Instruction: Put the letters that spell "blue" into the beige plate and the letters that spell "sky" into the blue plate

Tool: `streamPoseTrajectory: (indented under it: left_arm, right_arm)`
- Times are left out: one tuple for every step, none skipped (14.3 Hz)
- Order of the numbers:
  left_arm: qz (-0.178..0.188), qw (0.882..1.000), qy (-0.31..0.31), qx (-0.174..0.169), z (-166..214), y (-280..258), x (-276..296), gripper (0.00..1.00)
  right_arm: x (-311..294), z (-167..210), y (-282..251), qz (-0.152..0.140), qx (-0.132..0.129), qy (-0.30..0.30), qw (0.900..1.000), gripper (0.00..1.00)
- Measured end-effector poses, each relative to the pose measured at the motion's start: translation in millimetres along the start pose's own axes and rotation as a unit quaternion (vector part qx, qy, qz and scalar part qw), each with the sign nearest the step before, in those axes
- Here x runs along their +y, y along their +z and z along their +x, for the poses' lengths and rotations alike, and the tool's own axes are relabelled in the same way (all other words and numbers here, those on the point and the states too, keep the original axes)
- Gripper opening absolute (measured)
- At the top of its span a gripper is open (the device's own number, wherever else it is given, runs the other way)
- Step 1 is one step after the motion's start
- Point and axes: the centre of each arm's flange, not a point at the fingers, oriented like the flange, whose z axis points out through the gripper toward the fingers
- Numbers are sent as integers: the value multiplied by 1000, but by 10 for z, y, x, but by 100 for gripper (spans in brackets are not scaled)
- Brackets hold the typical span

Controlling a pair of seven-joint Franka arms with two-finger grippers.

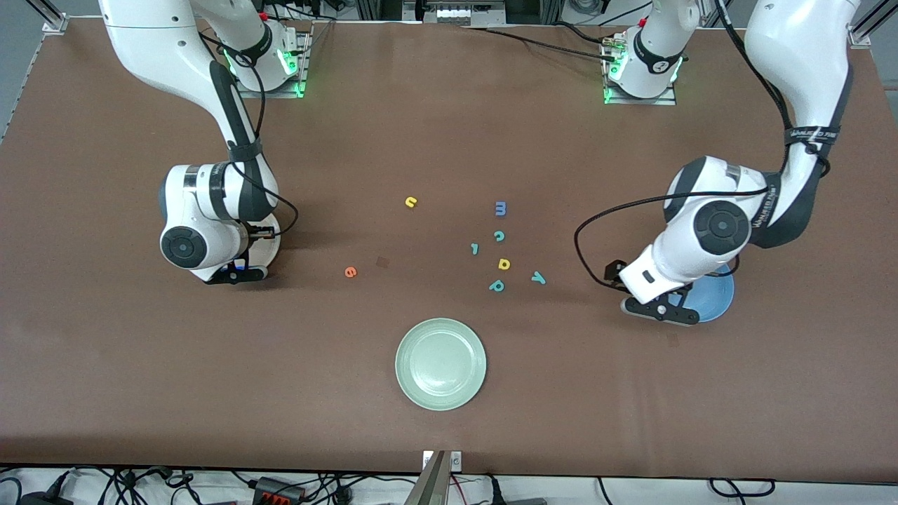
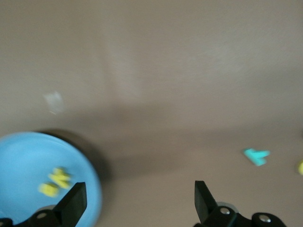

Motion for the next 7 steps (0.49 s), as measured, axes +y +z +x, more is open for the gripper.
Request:
streamPoseTrajectory:
  left_arm:
    - [-13,999,-39,-8,-25,55,164,100]
    - [-21,997,-70,-12,-45,123,314,100]
    - [-27,996,-88,-13,-52,209,429,100]
    - [-30,995,-96,-19,-58,325,497,100]
    - [-33,994,-100,-28,-61,470,547,100]
    - [-38,994,-102,-33,-51,585,608,100]
    - [-41,993,-102,-38,-50,670,728,100]
  right_arm:
    - [27,7,-41,2,5,2,1000,52]
    - [13,8,-130,7,14,2,1000,61]
    - [-58,-2,-252,18,25,2,1000,72]
    - [-198,-26,-381,38,36,3,999,81]
    - [-420,-64,-497,59,45,1,997,93]
    - [-708,-119,-583,72,52,-1,996,100]
    - [-1032,-181,-636,76,61,0,995,100]
